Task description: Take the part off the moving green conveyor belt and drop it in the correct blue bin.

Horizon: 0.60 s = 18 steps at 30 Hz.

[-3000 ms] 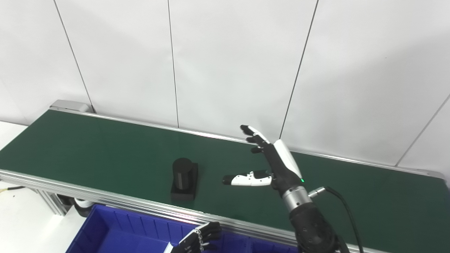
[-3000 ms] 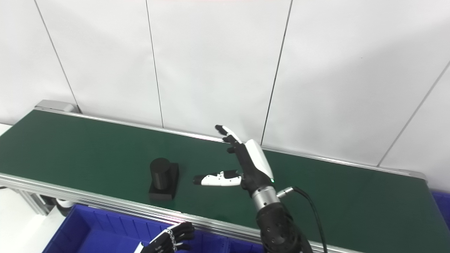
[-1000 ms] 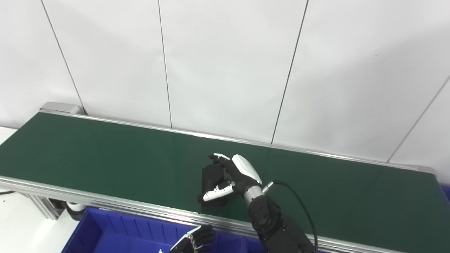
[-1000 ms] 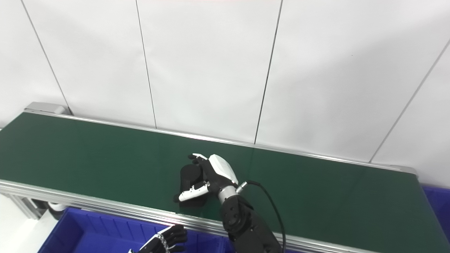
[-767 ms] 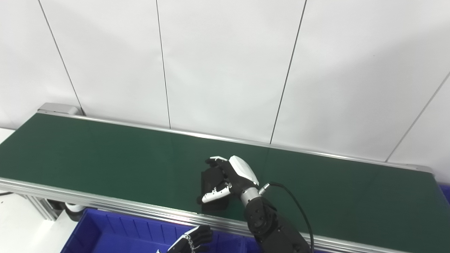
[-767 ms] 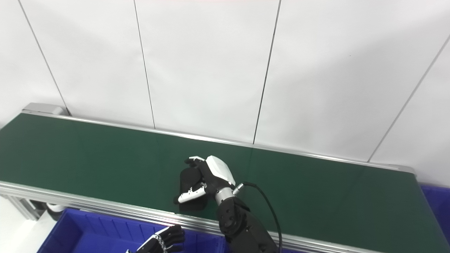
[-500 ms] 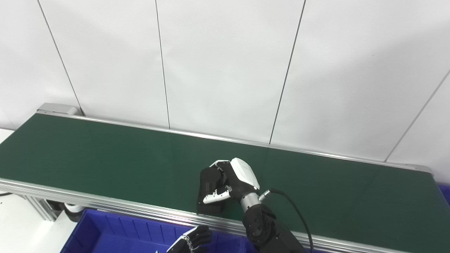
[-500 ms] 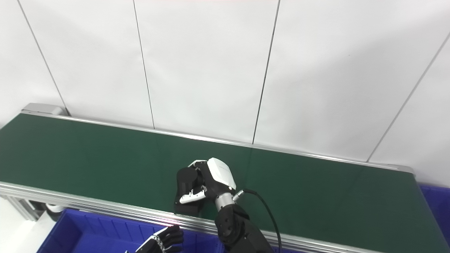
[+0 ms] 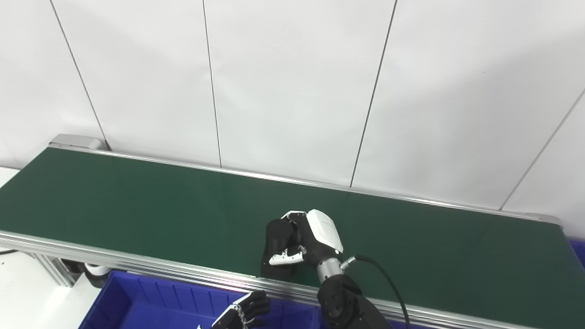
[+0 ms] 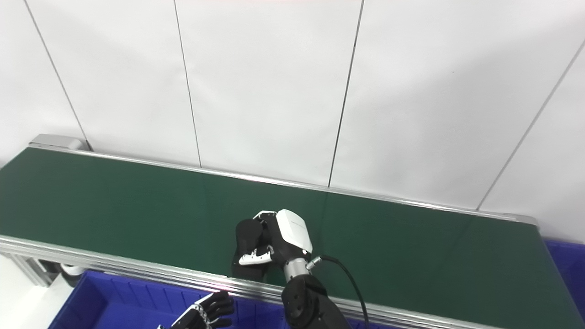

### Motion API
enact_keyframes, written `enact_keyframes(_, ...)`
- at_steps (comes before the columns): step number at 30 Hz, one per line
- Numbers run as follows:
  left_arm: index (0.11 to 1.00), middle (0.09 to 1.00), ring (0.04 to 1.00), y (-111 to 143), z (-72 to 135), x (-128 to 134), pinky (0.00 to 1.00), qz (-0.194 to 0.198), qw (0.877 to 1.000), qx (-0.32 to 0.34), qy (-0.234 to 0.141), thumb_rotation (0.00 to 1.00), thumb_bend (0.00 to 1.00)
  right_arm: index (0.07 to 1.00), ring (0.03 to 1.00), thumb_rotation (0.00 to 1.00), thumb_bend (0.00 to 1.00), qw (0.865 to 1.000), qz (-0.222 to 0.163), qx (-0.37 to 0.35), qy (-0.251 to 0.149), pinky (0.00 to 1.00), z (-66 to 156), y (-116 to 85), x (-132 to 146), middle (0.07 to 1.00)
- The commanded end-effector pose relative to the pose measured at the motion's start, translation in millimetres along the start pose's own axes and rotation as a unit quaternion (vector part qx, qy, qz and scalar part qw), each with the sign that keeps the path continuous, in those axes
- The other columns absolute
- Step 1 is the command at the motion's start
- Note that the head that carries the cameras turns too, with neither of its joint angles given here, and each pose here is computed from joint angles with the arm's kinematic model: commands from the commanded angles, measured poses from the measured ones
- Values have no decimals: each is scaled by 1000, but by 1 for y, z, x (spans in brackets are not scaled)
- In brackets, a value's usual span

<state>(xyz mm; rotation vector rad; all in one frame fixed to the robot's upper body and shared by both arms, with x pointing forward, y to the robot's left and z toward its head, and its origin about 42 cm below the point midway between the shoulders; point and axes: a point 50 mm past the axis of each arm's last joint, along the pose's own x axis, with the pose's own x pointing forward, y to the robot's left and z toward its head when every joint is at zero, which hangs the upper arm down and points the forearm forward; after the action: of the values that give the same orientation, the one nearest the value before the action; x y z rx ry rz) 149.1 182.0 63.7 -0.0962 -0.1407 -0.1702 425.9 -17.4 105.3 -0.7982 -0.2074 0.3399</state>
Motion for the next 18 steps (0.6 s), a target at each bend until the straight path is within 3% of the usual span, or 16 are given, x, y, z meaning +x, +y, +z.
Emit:
enact_keyframes(1, 835, 821, 805, -2, 12, 4, 762, -3, 999, 3, -38, 148, 953, 559, 408, 0, 492, 999, -33, 6, -33, 334, 9, -6, 3, 512)
enact_keyframes(10, 837, 823, 808, 4, 11, 4, 775, -6, 999, -3, -40, 142, 948, 542, 424, 0, 494, 992, -116, 41, -31, 340, 10, -12, -7, 482)
enact_keyframes(11, 836, 821, 806, 4, 11, 5, 776, -6, 999, -4, -41, 144, 952, 533, 436, 0, 505, 991, -124, 44, -29, 268, 11, -14, -9, 463)
enact_keyframes(13, 835, 820, 807, 5, 11, 5, 780, -7, 999, -6, -43, 144, 950, 528, 443, 0, 511, 989, -136, 55, -28, 216, 12, -18, -12, 442)
enact_keyframes(18, 841, 821, 806, 7, 13, 4, 782, -6, 999, 1, -44, 164, 941, 560, 366, 0, 504, 983, -161, 81, -28, 283, 14, -32, -29, 472)
